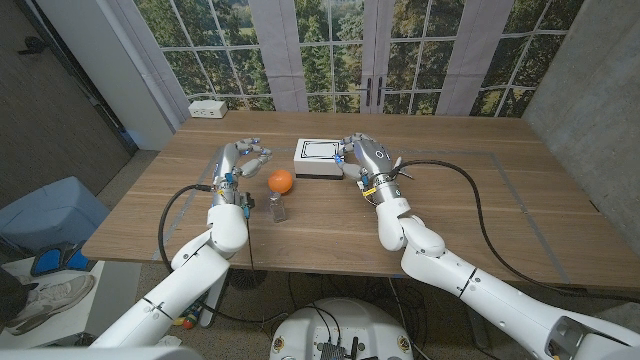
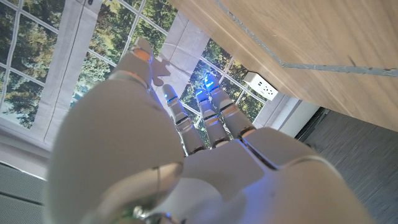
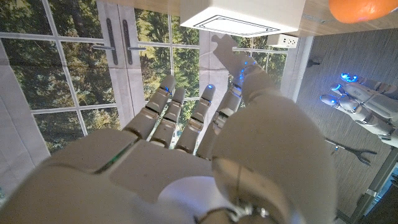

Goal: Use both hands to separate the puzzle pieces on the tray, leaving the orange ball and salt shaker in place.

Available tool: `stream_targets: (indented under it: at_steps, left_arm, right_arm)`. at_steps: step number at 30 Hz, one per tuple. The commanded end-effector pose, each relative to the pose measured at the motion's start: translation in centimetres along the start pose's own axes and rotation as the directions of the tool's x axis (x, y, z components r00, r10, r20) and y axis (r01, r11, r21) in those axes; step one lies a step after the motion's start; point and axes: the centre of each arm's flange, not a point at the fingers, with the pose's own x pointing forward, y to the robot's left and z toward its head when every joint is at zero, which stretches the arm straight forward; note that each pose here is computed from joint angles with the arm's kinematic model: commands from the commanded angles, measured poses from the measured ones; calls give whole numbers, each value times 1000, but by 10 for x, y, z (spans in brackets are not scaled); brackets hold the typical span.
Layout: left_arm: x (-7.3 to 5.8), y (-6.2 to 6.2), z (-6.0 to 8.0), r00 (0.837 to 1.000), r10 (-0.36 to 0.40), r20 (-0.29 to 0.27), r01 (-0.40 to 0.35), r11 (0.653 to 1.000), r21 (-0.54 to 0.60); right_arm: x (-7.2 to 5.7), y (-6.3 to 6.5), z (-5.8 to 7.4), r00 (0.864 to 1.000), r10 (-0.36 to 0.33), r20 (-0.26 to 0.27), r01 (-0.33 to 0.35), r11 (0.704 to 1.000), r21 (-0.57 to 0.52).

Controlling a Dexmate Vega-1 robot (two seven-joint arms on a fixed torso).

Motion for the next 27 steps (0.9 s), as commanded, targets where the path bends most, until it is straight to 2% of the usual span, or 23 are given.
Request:
stream_targets:
  at_steps: [1,7,18,23,27]
  left_arm:
    - [2,5,-11,996,-2,-85,8,998,62]
    - [3,7,-14,993,-5,-119,19,993,115]
    - [9,5,-16,985,-62,-163,89,982,165]
    - [14,4,-17,982,-99,-163,127,977,170]
    - [16,4,-16,981,-119,-154,145,974,173]
  right_arm:
    - [5,4,-2,994,98,-44,-100,994,-35]
    - [9,7,-1,988,140,-61,-143,989,-47]
    - [18,11,3,971,216,-97,-224,971,-81]
    - [21,12,3,964,239,-119,-250,964,-94]
    - [23,13,2,964,233,-128,-248,961,-123]
